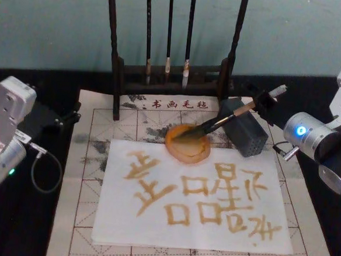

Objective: Pick up the brush from the inkstone, write on the paper, then place the brush back to its original position.

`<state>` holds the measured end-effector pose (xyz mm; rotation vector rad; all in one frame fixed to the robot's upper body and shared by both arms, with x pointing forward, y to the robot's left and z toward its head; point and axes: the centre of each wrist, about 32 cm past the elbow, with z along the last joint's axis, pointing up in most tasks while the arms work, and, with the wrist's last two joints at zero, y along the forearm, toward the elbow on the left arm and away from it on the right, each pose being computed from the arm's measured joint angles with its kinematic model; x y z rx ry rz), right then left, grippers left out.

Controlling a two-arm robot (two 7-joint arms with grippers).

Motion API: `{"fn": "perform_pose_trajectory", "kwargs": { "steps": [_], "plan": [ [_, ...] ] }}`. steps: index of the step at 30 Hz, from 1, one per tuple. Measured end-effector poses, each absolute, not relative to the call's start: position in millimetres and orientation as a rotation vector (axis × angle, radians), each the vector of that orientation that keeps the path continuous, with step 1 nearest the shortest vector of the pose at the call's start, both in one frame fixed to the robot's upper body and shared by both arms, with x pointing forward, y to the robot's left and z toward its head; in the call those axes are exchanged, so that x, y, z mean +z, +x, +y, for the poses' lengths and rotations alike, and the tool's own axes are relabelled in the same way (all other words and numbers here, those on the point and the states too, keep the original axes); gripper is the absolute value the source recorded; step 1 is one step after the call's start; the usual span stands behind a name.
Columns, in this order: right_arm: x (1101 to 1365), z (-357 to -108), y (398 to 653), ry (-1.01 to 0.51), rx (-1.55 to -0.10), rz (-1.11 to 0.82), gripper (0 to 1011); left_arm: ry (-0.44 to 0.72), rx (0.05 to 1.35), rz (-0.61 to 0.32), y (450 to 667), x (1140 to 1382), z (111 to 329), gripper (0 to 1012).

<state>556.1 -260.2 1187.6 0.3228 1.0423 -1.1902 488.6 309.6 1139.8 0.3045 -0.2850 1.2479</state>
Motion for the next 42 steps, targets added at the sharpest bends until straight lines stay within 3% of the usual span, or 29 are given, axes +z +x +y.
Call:
{"fn": "perform_pose_trajectory", "kwargs": {
  "steps": [4,21,31,42],
  "plan": [
    [1188,-260,556,0.323,-1.19,1.042,1002,0.304,1.248,-0.285,489,1140,310,1001],
    [1187,-265,544,0.309,-1.179,1.003,1000,0.304,1.248,-0.285,489,1140,310,1001],
    [1185,-278,505,0.257,-1.174,0.916,1000,0.304,1.248,-0.285,489,1140,310,1001],
    [1171,-280,459,0.155,-1.169,0.606,1000,0.304,1.248,-0.285,489,1140,310,1001]
  ]
}}
